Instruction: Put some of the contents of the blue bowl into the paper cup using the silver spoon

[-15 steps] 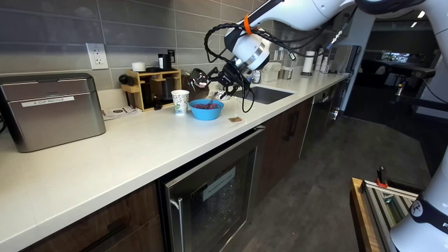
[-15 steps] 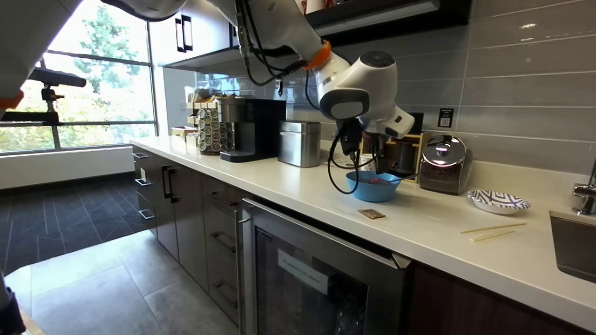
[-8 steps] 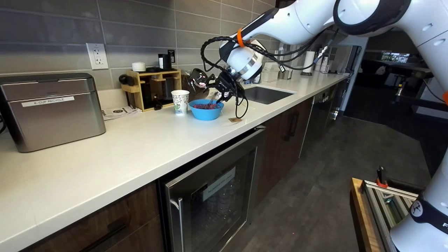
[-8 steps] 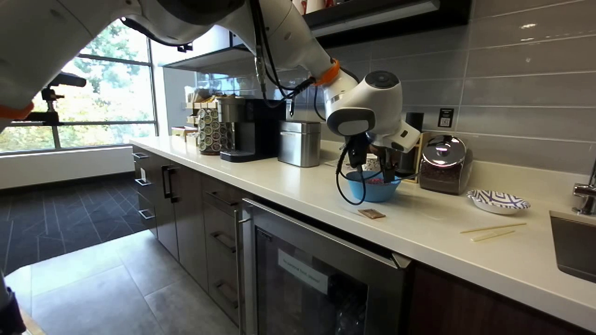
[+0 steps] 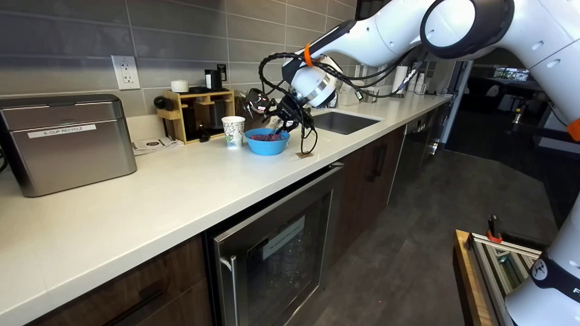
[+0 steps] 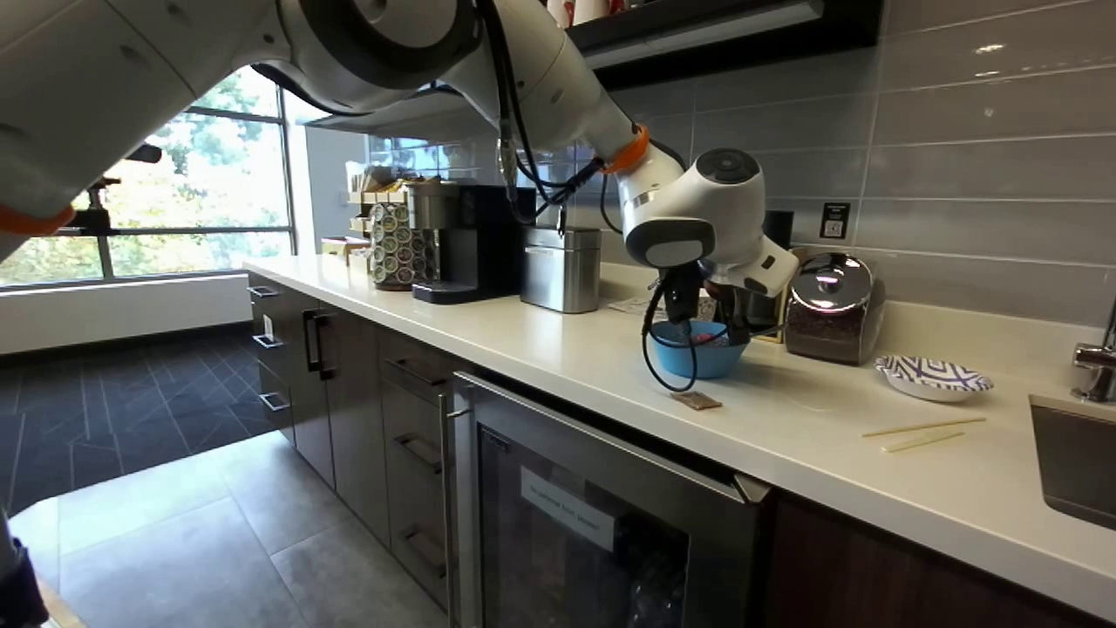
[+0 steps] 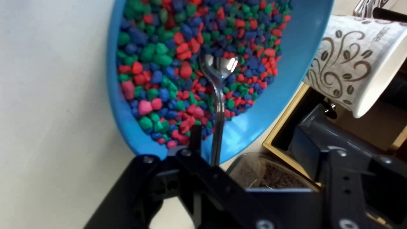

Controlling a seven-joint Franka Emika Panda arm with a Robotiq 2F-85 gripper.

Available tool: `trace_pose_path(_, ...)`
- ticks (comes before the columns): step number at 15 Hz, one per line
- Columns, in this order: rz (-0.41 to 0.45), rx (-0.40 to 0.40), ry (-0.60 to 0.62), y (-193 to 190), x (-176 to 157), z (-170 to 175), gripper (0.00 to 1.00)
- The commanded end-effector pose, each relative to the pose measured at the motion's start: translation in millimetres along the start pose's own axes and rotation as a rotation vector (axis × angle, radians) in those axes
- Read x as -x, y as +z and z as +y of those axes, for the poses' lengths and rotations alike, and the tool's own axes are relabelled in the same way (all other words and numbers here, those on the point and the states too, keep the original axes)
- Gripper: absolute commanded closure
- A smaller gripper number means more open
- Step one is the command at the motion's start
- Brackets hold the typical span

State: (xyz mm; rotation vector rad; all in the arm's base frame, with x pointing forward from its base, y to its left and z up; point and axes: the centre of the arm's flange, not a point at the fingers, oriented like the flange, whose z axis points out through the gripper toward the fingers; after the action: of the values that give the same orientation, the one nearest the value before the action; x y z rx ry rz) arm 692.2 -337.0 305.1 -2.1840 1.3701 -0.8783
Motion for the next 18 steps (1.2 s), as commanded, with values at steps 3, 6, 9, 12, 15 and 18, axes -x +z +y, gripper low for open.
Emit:
trace_pose_path(3,0.041,-0.032,0.022,16.7,-6.2,3.1,0.35)
trace_pose_path(6,0.045,-0.032,0.020,19.9,-5.8,3.6,0.35)
trace_pose_path(9,0.041,-0.029,0.018,22.9,-4.8,4.7,0.37)
trace_pose_path(12,0.038,-0.026,0.016,24.3,-4.3,5.6,0.36)
trace_pose_path(15,0.041,-0.025,0.011,25.0,-4.5,6.2,0.38)
trace_pose_path(18,0.041,-0.026,0.010,25.5,-4.9,6.7,0.40)
